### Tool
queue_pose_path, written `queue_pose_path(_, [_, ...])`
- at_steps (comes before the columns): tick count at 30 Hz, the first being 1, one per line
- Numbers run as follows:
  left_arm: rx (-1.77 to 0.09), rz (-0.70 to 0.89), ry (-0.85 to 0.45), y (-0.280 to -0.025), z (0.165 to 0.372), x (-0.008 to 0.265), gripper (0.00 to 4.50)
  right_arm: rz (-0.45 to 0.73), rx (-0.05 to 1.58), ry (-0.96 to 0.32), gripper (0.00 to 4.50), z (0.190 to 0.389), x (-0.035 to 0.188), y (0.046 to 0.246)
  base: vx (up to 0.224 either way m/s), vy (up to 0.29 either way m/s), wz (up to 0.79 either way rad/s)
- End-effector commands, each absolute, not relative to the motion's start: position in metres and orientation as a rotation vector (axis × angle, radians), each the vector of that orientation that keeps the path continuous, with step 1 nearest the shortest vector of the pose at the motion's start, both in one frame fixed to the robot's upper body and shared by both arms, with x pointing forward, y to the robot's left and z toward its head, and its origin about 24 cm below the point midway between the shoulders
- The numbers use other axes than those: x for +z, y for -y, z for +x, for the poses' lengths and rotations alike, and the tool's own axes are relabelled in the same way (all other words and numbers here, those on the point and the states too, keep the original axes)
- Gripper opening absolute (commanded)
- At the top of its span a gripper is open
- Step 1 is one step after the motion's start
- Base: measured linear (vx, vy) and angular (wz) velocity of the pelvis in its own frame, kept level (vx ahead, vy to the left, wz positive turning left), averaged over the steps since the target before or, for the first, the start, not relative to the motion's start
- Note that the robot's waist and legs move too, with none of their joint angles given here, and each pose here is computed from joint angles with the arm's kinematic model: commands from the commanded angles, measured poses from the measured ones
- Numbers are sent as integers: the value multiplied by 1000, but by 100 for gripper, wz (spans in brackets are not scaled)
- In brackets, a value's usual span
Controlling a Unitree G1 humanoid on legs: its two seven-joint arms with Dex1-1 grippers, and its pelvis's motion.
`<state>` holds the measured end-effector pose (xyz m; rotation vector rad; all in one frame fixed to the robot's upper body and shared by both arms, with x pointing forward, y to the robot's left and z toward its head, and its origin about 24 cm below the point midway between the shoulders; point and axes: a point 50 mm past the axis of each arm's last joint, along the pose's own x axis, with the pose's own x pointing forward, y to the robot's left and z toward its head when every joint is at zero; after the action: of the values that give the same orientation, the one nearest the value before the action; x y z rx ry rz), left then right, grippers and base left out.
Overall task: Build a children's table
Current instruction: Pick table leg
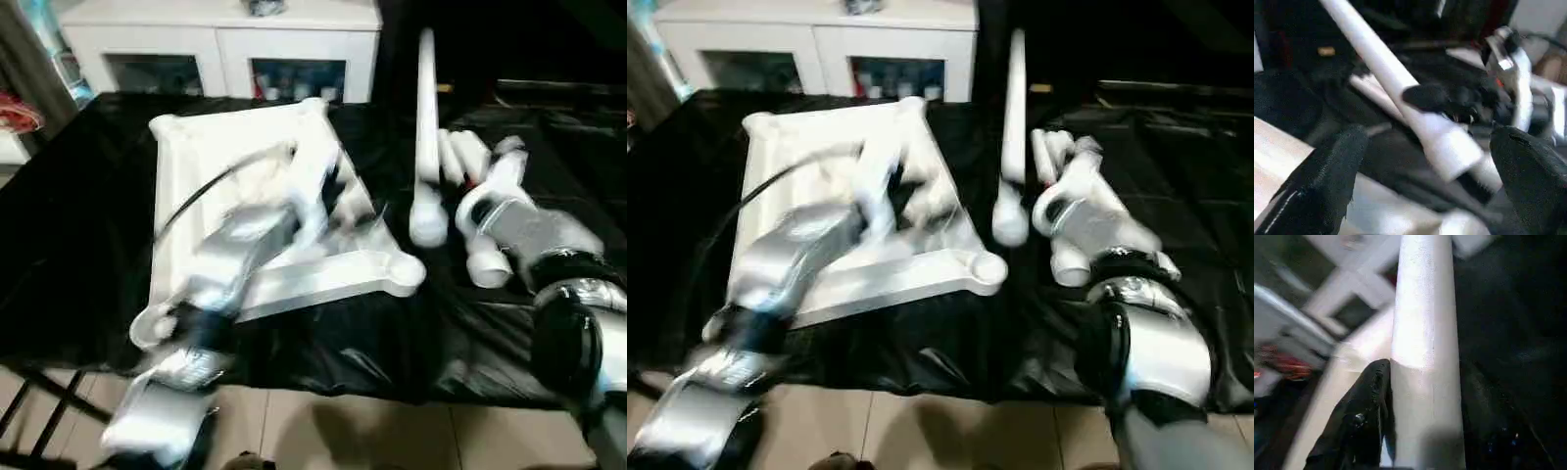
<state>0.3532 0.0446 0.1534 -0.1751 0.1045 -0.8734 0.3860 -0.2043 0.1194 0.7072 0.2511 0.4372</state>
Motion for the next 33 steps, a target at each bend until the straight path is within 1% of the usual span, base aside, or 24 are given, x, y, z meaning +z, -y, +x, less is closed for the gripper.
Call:
queue_pose_path(1, [-849,-320,-158,-43,358,156,450,686,667,-151,184,368,130,197,0,0,0])
queue_pose_path(3, [-857,-346,-163,-41,358,158,450,670,710,-136,184,363,131,196,0,0,0])
queue_pose_path(4, [-913,-439,-177,-33,356,166,450,667,815,-80,184,347,134,195,0,0,0])
queue_pose_path(5, [-913,-439,-177,-33,356,166,450,667,815,-80,184,347,134,195,0,0,0])
queue_pose_path(7, [-968,-540,-187,-26,353,175,450,681,900,-27,183,334,139,195,0,0,0])
queue_pose_path(9, [-1005,-598,-193,-23,352,181,450,687,946,-9,183,327,143,194,0,0,0])
queue_pose_path(10, [-1005,-598,-193,-23,352,181,450,687,946,-9,183,327,143,194,0,0,0])
queue_pose_path(12, [-1047,-636,-200,-18,349,189,450,666,1012,-12,183,315,144,191,0,0,0])
queue_pose_path(14, [-1052,-639,-199,-17,349,190,450,658,1026,-17,183,312,144,189,0,0,0])
queue_pose_path(15, [-1060,-657,-192,-16,348,193,433,651,1034,-22,183,310,143,188,0,0,0])
queue_pose_path(16, [-1063,-671,-187,-15,348,194,433,648,1038,-25,183,309,143,188,0,0,0])
queue_pose_path(21, [-1057,-684,-174,-16,348,200,382,629,1030,-57,183,308,140,185,0,0,0])
queue_pose_path(24, [-1044,-698,-173,-16,348,202,359,622,1033,-57,183,307,141,183,0,0,0])
queue_pose_path(25, [-1040,-702,-173,-17,348,202,337,620,1035,-56,183,307,142,182,0,0,0])
queue_pose_path(29, [-1035,-709,-171,-17,348,203,321,613,1041,-57,183,307,143,181,0,0,0])
queue_pose_path(30, [-1034,-711,-171,-17,348,203,302,612,1041,-57,183,307,143,181,0,0,0])
queue_pose_path(33, [-1035,-718,-171,-17,347,203,283,611,1042,-62,183,307,142,180,0,0,0])
